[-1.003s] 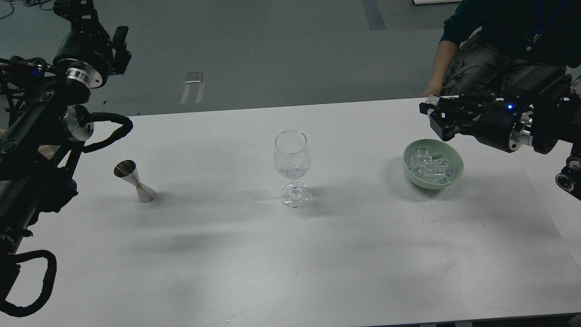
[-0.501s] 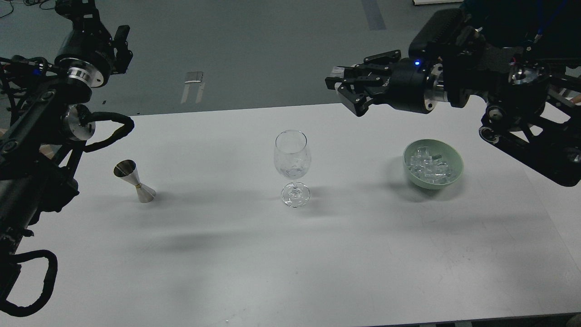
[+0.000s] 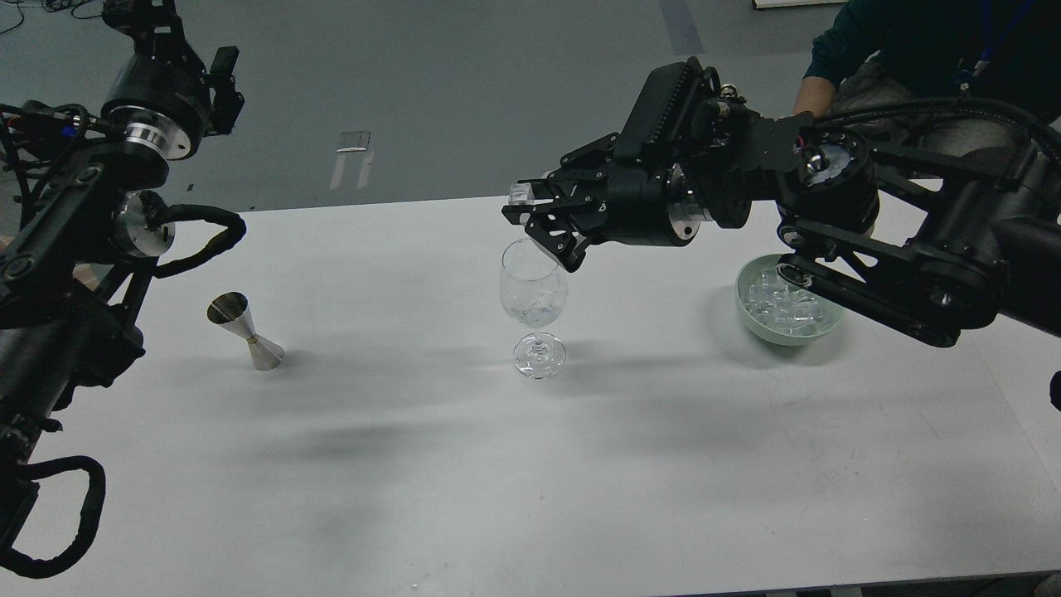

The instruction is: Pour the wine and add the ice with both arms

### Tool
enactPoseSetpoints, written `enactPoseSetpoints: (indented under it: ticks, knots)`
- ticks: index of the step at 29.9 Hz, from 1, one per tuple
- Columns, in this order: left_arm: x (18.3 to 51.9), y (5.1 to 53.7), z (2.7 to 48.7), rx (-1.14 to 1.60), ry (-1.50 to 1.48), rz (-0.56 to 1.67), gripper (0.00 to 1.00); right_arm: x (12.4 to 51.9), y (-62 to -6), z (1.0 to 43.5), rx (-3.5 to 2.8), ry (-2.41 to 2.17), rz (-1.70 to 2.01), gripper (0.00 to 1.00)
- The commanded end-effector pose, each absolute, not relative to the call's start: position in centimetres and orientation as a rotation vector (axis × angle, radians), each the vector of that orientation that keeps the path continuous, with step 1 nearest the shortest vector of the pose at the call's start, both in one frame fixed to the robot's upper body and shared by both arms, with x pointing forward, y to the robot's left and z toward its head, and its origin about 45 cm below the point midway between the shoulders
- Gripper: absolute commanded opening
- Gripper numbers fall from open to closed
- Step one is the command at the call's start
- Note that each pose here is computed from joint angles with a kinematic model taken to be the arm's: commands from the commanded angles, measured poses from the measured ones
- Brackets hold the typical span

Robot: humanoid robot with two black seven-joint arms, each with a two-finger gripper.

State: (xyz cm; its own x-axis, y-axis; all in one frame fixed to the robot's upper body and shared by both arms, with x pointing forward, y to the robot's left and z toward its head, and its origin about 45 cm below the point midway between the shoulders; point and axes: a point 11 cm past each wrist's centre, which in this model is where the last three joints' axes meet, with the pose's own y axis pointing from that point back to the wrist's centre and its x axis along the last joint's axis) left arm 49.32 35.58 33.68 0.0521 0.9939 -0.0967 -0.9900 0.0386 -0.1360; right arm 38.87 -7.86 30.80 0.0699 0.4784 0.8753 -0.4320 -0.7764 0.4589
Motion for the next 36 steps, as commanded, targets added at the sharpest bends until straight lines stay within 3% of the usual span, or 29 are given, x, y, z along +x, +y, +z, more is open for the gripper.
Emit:
enactPoseSetpoints:
  ticks: [1,8,36]
  knots:
    - [49.3,35.4,33.6,-0.185,-0.023,1.519,0.98,38.5,-8.1,29.6,1.711,0.066,1.757,0.0]
    - [49.4,35.4,33.8,-0.187,-0.026,1.515,0.98,37.9,-8.4,27.4,1.759,0.043,1.708,0.0]
    - [49.4,35.1,34.5,-0.199,-0.036,1.505,0.98,39.3,-7.6,28.1,1.73,0.028,1.701,0.0]
